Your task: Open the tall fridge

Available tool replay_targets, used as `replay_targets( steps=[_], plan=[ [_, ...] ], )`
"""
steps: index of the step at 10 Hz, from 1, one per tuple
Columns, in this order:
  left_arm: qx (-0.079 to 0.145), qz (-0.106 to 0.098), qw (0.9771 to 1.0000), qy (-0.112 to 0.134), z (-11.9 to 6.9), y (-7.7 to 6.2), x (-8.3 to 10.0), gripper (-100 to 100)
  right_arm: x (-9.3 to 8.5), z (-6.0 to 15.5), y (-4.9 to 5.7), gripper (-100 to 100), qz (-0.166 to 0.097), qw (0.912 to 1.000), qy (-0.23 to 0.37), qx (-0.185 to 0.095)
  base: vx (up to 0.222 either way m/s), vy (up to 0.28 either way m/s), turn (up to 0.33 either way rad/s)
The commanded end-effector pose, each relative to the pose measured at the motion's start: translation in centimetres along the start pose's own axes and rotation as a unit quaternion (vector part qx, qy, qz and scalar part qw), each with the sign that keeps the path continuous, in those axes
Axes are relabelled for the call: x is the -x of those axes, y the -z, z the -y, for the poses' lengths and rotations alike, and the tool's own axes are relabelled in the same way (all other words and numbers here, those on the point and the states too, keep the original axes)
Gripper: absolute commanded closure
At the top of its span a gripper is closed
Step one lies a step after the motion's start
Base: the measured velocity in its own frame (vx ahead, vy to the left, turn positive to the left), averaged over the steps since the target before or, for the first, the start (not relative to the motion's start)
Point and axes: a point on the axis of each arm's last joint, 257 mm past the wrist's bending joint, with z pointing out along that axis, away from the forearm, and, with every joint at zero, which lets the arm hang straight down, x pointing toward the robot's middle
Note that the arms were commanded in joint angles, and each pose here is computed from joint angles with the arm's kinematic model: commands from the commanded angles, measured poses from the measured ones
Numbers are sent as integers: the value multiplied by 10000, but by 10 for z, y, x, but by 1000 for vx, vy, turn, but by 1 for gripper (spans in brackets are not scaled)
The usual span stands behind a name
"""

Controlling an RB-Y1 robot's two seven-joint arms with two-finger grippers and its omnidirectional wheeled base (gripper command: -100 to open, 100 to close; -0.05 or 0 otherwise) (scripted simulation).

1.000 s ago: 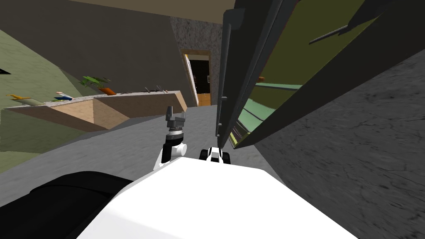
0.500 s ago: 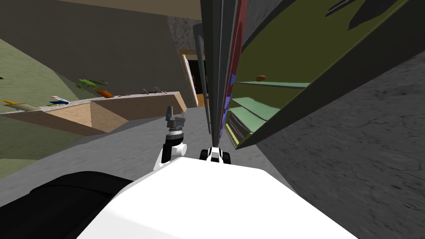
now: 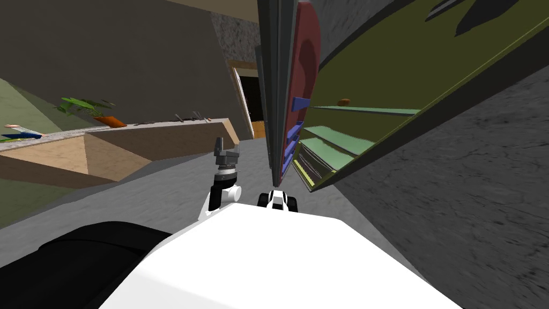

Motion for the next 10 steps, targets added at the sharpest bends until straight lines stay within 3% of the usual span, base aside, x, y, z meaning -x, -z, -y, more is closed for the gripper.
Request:
replay_targets(
  steps=[1,3,4,10],
  plan=[
    [0,0,10000,0,0,0,0,0,-12,-2,0,100,-171,9998,-24,40,-29,335,-128],
    [0,0,10000,0,0,0,0,0,-13,-2,0,100,-191,9998,-19,51,-9,246,-72],
    [0,-1,10000,-1,0,0,0,0,-23,-5,-1,-100,-321,9994,-116,66,72,224,-92],
    [0,-1,10000,-1,0,0,0,0,-54,-13,-2,-100,-700,9967,-392,101,110,276,-91]
  ],
)
